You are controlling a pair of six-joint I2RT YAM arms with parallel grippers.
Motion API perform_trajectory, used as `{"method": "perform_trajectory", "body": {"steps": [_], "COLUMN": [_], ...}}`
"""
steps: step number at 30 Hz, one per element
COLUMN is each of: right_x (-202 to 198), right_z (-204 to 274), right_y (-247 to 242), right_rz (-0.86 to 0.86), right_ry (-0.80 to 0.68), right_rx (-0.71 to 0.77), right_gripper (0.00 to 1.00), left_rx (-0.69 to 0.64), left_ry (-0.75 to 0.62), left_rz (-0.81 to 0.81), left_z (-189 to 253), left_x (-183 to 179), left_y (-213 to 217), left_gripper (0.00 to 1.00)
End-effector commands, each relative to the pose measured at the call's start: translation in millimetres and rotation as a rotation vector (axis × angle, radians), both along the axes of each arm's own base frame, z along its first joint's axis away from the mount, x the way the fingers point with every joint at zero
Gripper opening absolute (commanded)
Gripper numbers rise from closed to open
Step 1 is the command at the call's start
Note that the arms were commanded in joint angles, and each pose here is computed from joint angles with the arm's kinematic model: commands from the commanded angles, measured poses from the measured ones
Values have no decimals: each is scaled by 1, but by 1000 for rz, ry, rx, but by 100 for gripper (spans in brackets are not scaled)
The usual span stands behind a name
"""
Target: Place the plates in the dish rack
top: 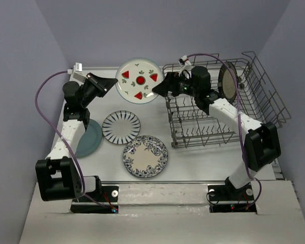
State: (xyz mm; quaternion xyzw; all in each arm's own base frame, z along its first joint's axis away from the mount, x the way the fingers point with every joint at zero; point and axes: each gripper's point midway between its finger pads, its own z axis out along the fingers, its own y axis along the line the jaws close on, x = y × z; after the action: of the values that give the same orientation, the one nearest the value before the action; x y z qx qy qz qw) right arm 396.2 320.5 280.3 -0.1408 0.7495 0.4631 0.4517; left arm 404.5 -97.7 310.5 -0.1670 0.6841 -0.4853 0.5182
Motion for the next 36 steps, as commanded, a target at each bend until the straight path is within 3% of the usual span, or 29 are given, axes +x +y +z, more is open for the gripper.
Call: {"method": "perform_trajectory", "body": {"steps": [1, 3, 5, 8, 9, 10, 11, 13, 14, 15, 16, 17, 18, 20, 21, 22, 28, 33, 36], "right_x": [1, -2, -5, -16, -18, -25, -24, -33, -29, -34, -31, -31, -26, -20, -18, -17, -2, 8, 18], "right_z": [30, 32, 30, 50, 42, 53, 55, 61, 62, 65, 63, 72, 71, 80, 84, 92, 123, 142, 142], "right_y": [7, 6, 4, -4, -9, -14, -19, -30, -38, -41, -51, -65, -80, -107, -116, -131, -213, -266, -279], "right_rz": [22, 17, 16, -14, -40, -50, -80, -113, -166, -167, -219, -259, -318, -389, -410, -450, -686, -897, -920], "right_ry": [-69, -81, -82, -122, -101, -125, -131, -145, -163, -157, -159, -180, -181, -202, -210, -240, -311, -379, -400], "right_rx": [50, 68, 75, 146, 150, 168, 168, 160, 134, 129, 87, 74, 29, -1, -17, -46, -232, -461, -561], "right_gripper": [99, 97, 88, 59, 35, 25, 8, 7, 7, 7, 7, 7, 7, 7, 7, 7, 7, 7, 7], "left_rx": [-63, -70, -82, -88, -87, -86, -89, -89, -84, -81, -71, -54, -40, -12, -3, 12, 81, 306, 462], "left_ry": [-235, -239, -244, -243, -244, -244, -233, -238, -230, -239, -239, -233, -235, -226, -212, -209, -234, -254, -297], "left_rz": [-140, -155, -195, -207, -218, -220, -227, -239, -255, -255, -259, -257, -260, -253, -254, -265, -330, -372, -356], "left_z": [74, 73, 73, 69, 67, 67, 61, 61, 55, 57, 53, 46, 41, 30, 23, 15, 7, -9, -18], "left_x": [-38, -43, -52, -60, -66, -68, -71, -79, -84, -86, -93, -96, -103, -108, -110, -116, -143, -160, -168], "left_y": [-32, -37, -51, -54, -56, -57, -58, -60, -61, -61, -61, -61, -61, -60, -60, -61, -73, -98, -103], "left_gripper": [6, 6, 6, 6, 6, 6, 6, 6, 18, 18, 40, 51, 68, 81, 96, 99, 99, 99, 99]}}
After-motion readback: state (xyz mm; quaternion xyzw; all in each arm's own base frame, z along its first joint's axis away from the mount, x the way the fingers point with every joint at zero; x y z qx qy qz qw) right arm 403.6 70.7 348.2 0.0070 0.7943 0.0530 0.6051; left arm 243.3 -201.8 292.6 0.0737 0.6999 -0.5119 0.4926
